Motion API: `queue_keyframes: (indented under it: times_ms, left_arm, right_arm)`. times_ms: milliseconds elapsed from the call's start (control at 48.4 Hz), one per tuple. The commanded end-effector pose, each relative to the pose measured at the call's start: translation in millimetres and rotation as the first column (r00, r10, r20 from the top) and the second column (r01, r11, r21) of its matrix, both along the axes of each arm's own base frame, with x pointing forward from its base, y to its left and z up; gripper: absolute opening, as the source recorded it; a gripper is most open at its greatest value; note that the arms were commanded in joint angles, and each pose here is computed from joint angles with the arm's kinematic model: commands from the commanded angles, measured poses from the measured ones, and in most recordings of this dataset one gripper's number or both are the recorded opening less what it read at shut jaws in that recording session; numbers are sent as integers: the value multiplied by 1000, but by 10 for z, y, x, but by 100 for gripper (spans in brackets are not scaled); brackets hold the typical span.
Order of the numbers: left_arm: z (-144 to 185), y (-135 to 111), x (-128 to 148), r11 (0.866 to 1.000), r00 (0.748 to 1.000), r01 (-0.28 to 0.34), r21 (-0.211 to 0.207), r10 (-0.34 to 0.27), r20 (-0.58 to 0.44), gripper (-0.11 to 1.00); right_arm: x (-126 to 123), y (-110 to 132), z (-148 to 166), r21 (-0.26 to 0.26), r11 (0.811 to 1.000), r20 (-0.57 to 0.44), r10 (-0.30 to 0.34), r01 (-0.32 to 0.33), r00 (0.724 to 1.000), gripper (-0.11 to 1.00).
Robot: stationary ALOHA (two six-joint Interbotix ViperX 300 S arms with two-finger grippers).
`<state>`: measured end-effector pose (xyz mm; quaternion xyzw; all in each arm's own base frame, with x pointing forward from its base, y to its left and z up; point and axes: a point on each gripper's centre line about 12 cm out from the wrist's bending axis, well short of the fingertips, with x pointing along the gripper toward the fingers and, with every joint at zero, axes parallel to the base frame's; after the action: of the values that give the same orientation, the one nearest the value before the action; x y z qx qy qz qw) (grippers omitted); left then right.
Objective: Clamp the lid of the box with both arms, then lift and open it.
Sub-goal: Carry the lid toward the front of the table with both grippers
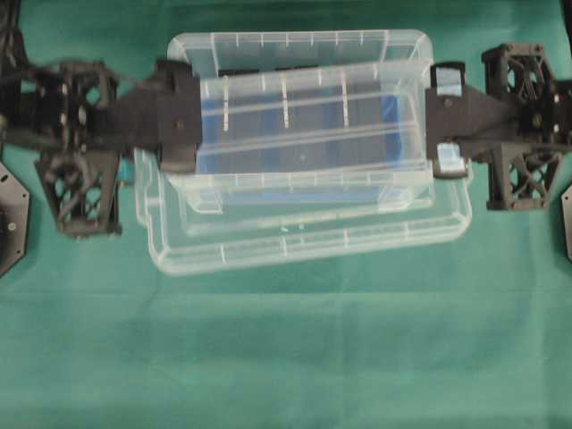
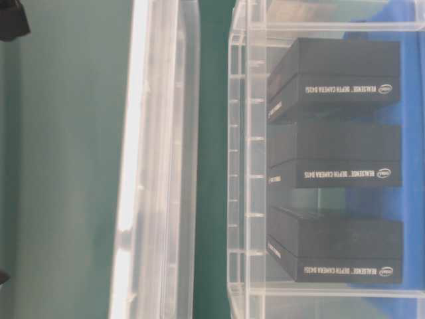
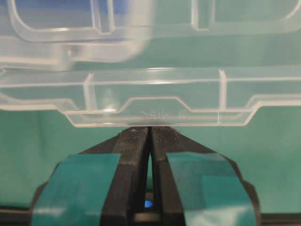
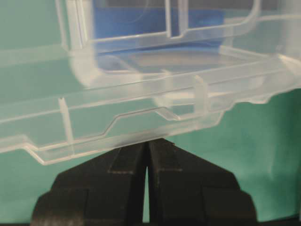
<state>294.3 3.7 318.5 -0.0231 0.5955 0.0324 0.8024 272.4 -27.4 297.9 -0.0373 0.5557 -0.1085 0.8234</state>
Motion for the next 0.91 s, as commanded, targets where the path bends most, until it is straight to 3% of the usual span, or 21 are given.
queue_keyframes:
  times_ms: [0, 517, 889]
  left_arm:
    - [101, -104, 43, 1000, 999, 11, 0, -11, 53, 1]
    - [53, -732, 66, 998, 999, -2, -64, 5, 35, 1]
    - [32, -975, 149, 997, 999, 35, -65, -34, 25, 1]
  right_arm:
    - [89, 177, 214, 4, 1000, 77, 20, -21, 997, 0]
    - [151, 815, 159, 1, 999, 34, 48, -48, 998, 0]
    - [237, 1104, 122, 0, 997, 9, 73, -73, 997, 0]
